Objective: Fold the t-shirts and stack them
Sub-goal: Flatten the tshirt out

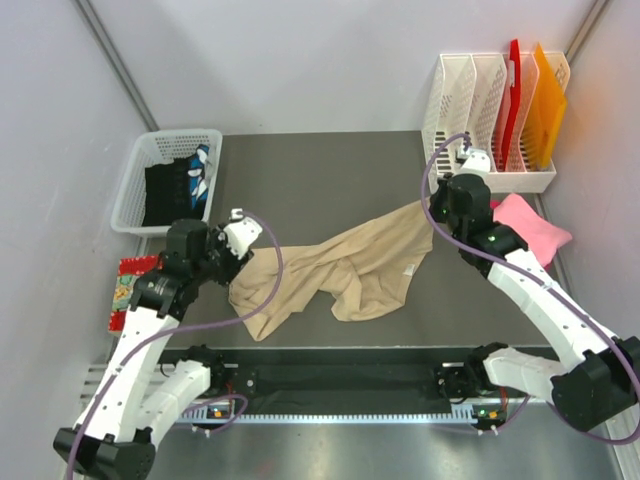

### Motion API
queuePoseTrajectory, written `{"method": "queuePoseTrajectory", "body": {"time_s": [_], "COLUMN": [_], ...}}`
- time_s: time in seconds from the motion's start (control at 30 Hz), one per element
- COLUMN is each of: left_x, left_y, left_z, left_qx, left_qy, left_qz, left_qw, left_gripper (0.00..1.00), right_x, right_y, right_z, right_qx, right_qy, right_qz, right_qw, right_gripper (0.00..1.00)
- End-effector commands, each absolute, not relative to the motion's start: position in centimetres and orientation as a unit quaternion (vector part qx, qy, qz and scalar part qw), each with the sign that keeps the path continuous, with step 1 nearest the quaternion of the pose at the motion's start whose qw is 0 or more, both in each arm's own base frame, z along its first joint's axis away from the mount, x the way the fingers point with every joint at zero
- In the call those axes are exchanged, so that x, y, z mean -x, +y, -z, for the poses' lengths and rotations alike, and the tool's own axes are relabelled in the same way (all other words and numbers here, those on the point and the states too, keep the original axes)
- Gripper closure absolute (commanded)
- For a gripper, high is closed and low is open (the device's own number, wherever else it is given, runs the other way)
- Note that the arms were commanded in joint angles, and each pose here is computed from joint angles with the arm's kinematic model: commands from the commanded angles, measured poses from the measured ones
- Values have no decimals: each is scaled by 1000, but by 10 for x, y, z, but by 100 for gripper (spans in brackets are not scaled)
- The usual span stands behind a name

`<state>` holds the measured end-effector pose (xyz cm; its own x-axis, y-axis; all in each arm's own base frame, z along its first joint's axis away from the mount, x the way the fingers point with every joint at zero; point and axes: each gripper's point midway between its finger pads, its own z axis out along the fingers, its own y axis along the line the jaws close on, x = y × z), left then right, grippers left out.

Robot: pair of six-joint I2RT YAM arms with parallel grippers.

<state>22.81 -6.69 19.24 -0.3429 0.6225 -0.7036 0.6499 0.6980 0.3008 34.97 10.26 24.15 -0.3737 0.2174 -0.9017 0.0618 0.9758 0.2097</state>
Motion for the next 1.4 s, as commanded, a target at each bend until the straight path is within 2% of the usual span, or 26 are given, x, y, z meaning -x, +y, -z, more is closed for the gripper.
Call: {"method": "queuePoseTrajectory", "body": {"time_s": [0.0, 0.07, 0.13, 0.2, 0.3, 0.63, 0.93, 1.37], "left_x": [-288, -314, -323, -331, -339, -363, -369, -372], "left_y": [-57, -48, -42, -39, -35, -17, -21, -15], "left_z": [-178, -161, -119, -91, -72, -65, -38, -10], "left_qx": [-315, -285, -281, -274, -264, -218, -216, -210], "left_qy": [841, 850, 876, 895, 906, 914, 929, 944], "left_qz": [-36, -67, -80, -85, -79, -80, -56, -38], "left_qw": [439, 438, 383, 342, 320, 333, 297, 253], "left_gripper": [53, 59, 62, 63, 62, 60, 55, 54], "right_x": [-354, -355, -355, -355, -355, -357, -355, -354], "right_y": [98, 99, 100, 100, 100, 105, 105, 105], "right_z": [-258, -256, -253, -252, -249, -245, -247, -246], "right_qx": [-86, -84, -83, -83, -82, -75, -74, -74], "right_qy": [806, 807, 809, 809, 810, 813, 811, 812], "right_qz": [-78, -79, -79, -81, -82, -90, -90, -91], "right_qw": [581, 579, 577, 576, 576, 570, 573, 572], "right_gripper": [100, 100, 100, 100, 100, 100, 100, 100]}}
